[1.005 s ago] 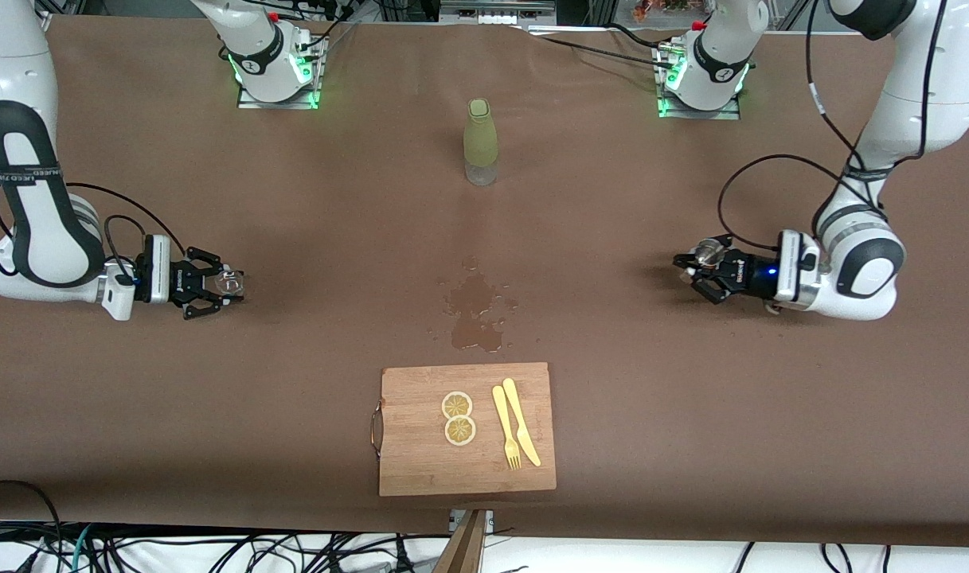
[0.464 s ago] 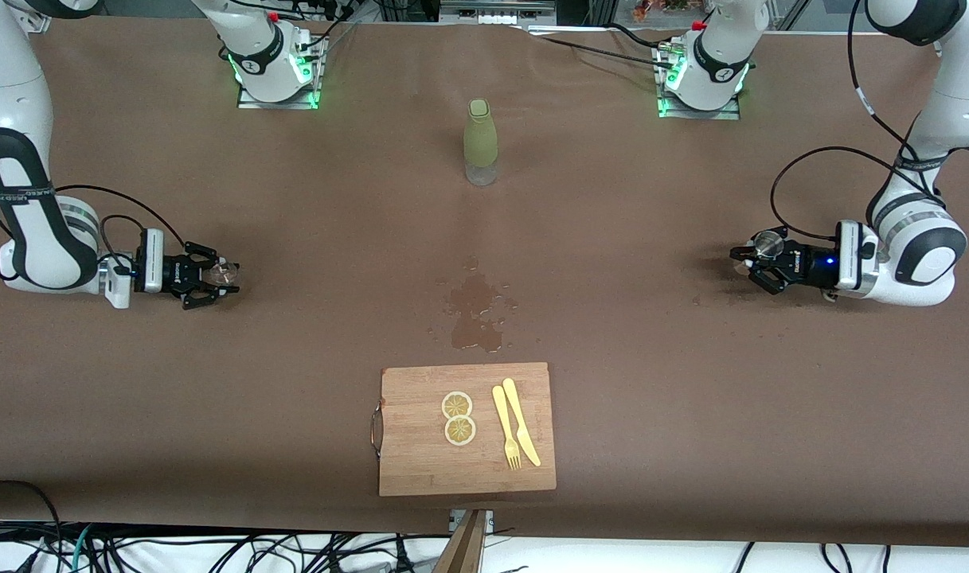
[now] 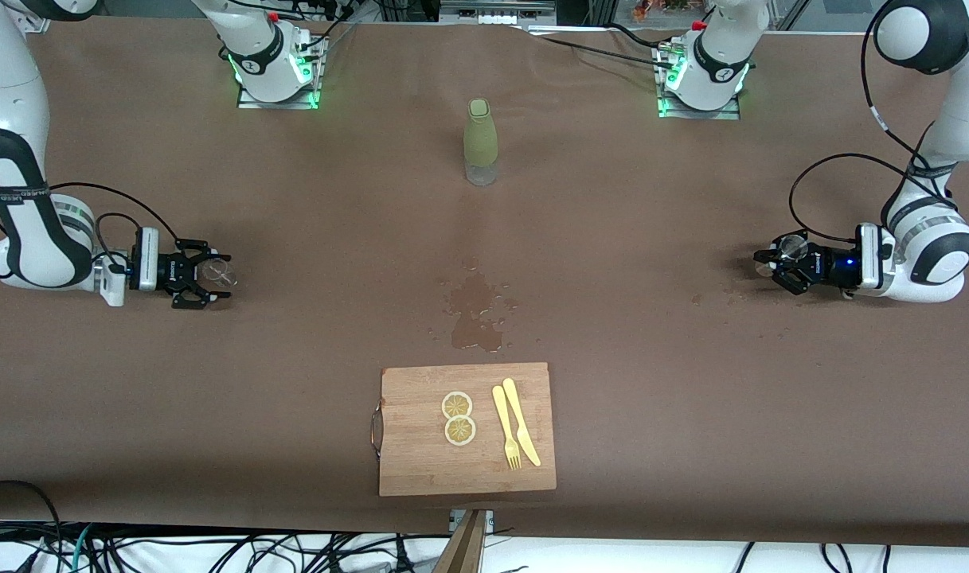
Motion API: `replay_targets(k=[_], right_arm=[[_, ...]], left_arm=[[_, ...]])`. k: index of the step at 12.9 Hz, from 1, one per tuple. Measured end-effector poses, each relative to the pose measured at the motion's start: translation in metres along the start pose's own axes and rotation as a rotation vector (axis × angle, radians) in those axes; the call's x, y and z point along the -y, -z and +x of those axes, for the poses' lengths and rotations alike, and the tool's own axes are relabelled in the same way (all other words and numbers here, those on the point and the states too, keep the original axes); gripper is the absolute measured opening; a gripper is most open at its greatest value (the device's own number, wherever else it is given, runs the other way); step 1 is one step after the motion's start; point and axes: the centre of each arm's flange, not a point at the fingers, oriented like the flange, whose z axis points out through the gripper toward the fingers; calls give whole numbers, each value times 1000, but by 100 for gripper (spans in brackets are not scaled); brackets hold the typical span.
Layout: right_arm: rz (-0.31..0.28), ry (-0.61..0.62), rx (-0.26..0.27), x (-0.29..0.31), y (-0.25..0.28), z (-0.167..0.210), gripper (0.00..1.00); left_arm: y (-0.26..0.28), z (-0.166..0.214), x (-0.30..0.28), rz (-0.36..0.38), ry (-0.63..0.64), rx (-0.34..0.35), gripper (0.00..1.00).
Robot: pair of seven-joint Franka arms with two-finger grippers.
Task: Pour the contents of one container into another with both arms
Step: 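Set the beaker down and open the right gripper while the left gripper releases the jigger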
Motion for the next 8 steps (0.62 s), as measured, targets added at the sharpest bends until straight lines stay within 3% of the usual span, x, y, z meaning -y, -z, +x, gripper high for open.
replay_targets(k=[4, 8], right_arm=[[-14, -21, 33, 0, 26, -2, 100], [-1, -151, 162, 10, 86, 13, 100]], left_arm=[[15, -15, -12, 3, 1, 4, 9], [28, -20, -20, 28, -1, 3, 9]])
